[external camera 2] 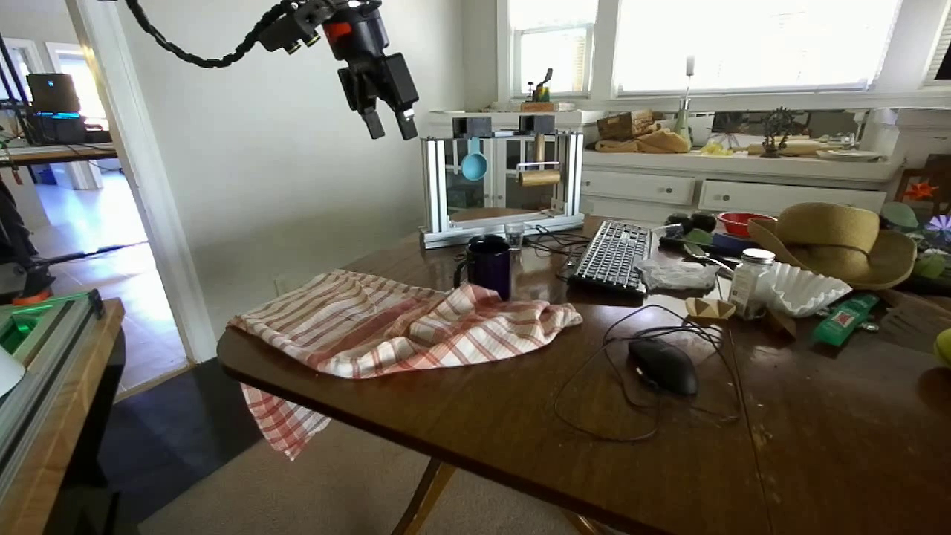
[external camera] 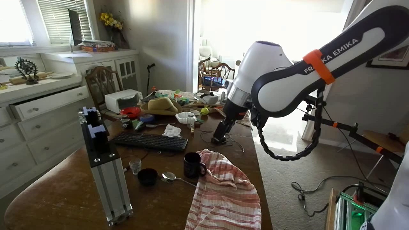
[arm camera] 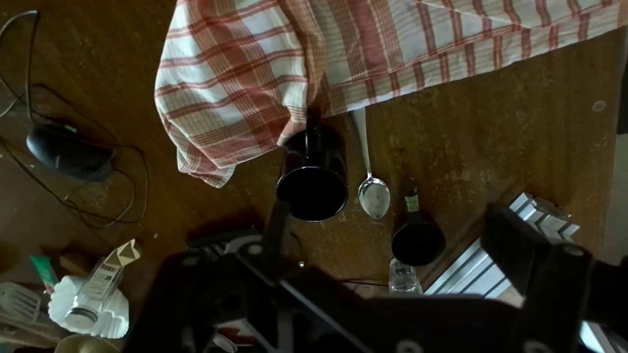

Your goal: Unfold the towel on the table

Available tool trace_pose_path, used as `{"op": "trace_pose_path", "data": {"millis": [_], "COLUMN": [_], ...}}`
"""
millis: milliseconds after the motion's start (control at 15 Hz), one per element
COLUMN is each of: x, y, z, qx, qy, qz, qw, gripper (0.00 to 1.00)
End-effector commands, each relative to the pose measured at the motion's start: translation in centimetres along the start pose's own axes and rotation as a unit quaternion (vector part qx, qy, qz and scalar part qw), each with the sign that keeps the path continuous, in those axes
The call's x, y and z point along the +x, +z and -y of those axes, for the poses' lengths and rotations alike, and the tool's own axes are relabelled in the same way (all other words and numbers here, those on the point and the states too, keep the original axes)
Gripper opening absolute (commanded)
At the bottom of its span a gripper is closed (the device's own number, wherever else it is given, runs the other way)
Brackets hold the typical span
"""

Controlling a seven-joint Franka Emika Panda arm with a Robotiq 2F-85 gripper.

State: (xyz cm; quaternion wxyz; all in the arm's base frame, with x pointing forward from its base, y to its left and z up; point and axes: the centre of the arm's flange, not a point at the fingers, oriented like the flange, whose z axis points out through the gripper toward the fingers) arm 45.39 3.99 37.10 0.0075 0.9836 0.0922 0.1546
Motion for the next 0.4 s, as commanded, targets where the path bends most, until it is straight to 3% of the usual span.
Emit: {"op": "trace_pose_path", "data": {"millis": [0,67,133,333], "x": [0.9,1.0,0.3,0.4], "y": [-0.1,0.0,-0.3,-0.3], "z": [-3.7,-4.6,-2.9,-4.3], "qx": [-0.005,-0.01,-0.003,-0.007], "qy": [-0.062,-0.065,-0.04,-0.049], "qz": [0.024,0.03,0.01,0.016], "qw": [0.9978,0.9974,0.9991,0.9986], "gripper": [1.0,1.0,1.0,1.0]}}
